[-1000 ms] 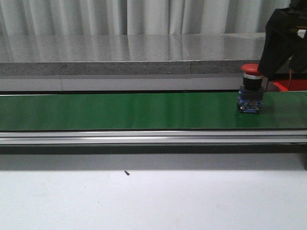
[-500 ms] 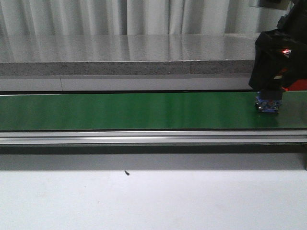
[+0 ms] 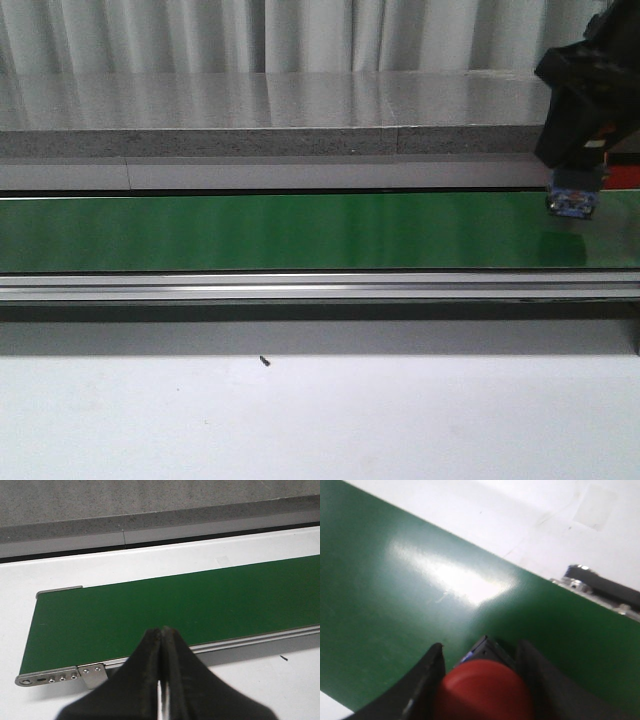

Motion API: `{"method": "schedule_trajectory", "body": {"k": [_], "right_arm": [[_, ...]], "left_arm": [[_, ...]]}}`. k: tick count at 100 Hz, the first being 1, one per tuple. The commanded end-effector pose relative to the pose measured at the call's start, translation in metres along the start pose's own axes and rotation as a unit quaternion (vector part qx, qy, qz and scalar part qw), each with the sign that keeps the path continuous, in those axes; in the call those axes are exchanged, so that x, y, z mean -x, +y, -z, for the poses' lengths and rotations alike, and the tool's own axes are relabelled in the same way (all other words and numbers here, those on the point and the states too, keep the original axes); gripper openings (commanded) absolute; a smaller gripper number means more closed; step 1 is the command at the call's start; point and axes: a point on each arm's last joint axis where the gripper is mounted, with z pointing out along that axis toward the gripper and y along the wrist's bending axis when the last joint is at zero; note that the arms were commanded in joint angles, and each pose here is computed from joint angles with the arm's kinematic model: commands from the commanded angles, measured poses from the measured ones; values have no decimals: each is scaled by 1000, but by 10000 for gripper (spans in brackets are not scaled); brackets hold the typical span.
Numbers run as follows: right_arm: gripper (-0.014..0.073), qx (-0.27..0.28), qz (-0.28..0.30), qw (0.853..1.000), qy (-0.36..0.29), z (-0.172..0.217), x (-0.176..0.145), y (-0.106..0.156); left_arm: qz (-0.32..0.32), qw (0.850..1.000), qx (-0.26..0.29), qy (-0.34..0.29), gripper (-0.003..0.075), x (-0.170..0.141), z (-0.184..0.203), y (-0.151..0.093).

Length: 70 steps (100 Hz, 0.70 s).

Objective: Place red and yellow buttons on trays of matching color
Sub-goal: 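Carry the red button into the red tray and open the right gripper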

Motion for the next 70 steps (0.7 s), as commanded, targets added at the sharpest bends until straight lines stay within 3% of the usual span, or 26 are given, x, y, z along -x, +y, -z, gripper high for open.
{"method": "schedule_trajectory", "body": {"k": [1, 34, 70], "right_arm": [[113, -35, -8, 996, -82, 42, 14, -10], [113, -115, -117, 981, -105, 78, -10, -81], [113, -204, -223, 941, -150, 106, -39, -144]], "left_arm": [[7, 999, 2, -49, -20, 14, 4, 0], [7, 999, 2, -49, -20, 14, 4, 0], [7, 999, 2, -49, -20, 14, 4, 0]]}}
